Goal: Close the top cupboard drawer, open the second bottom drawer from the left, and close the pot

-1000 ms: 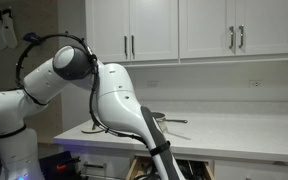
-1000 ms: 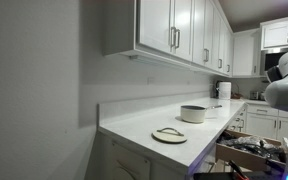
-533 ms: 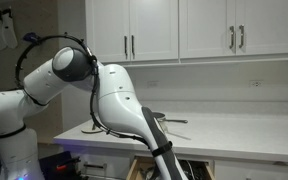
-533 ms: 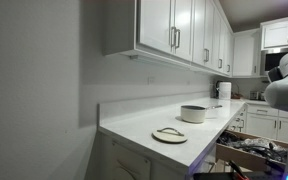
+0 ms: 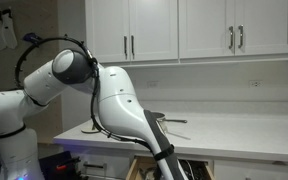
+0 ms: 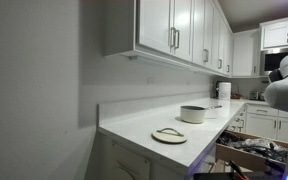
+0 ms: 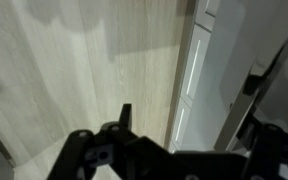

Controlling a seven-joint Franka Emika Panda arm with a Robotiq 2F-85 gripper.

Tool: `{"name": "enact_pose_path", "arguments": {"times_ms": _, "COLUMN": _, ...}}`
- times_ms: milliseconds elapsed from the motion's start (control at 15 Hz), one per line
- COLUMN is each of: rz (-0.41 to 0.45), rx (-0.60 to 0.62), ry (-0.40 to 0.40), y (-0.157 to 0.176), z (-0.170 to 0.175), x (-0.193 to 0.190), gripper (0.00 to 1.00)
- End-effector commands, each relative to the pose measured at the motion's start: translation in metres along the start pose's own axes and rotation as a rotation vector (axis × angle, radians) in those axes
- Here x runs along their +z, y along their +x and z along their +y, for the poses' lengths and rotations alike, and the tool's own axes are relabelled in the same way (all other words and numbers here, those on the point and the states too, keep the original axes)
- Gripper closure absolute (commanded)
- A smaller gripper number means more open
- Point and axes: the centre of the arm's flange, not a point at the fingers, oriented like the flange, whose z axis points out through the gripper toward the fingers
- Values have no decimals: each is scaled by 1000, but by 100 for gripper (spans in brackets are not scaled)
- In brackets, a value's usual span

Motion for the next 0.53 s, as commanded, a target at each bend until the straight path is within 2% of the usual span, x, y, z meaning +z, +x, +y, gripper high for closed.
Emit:
{"name": "enact_pose_path", "arguments": {"times_ms": 0, "rz": 44, "rx": 20, "ry": -28, "y": 42, "z": -17, "x": -39, "gripper": 0}}
{"name": "enact_pose_path", "arguments": {"times_ms": 200, "rz": 12, "rx": -10, "ry": -28, "y": 49, "z": -23, "x": -61, "gripper": 0}}
{"name": "enact_pose_path", "arguments": {"times_ms": 467, "rz": -18, "rx": -35, "ry": -36, "y": 49, "z": -22, "x": -70, "gripper": 0}}
